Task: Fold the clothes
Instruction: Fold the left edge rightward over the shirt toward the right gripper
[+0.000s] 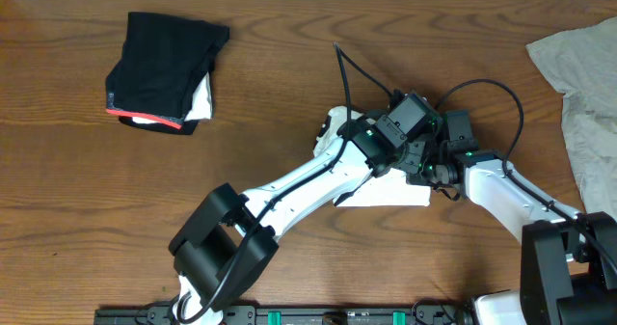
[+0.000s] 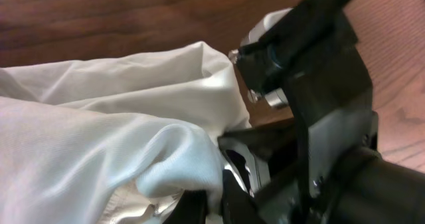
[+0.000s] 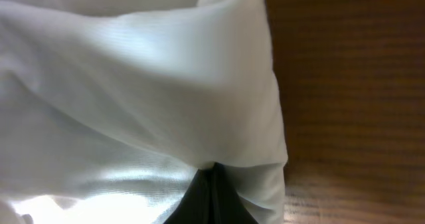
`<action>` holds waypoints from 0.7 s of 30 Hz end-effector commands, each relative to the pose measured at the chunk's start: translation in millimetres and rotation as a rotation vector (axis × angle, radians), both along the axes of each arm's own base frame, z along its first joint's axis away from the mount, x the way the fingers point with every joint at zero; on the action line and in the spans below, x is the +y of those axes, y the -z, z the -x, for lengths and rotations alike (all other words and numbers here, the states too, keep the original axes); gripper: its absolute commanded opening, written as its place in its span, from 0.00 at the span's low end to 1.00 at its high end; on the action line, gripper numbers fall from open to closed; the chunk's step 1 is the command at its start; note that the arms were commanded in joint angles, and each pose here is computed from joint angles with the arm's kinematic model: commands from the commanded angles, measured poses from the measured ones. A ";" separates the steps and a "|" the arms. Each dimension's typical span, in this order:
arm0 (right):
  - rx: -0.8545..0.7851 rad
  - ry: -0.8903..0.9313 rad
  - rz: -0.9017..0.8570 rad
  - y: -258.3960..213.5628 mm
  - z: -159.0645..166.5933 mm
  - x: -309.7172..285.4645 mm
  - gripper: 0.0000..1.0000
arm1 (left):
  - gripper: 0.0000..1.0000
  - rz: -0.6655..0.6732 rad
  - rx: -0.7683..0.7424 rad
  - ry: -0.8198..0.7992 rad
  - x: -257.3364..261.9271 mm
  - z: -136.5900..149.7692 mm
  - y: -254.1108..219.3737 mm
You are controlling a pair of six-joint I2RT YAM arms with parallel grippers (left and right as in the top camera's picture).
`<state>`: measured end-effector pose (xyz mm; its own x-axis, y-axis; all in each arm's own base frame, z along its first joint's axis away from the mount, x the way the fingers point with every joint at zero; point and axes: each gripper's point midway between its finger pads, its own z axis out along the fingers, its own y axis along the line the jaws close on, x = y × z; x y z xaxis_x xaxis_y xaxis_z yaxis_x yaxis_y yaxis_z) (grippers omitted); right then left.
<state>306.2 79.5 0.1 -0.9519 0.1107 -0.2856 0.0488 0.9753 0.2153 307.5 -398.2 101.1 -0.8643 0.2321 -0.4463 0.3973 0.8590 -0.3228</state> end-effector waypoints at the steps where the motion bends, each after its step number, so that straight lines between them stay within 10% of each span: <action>1: 0.020 -0.017 0.000 -1.5 11.9 -0.6 0.01 | 0.06 0.017 0.023 0.030 -14.7 3.9 10.2; 21: 0.084 0.011 0.074 -12.2 39.2 -16.7 0.01 | 0.11 0.061 0.003 0.055 -39.2 11.4 15.2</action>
<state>270.3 62.6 16.3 -0.9687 0.1045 -0.2254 0.0731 0.9870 0.1432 305.0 -421.3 83.8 -0.8558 0.2439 -0.4562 0.4253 0.8337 -0.3522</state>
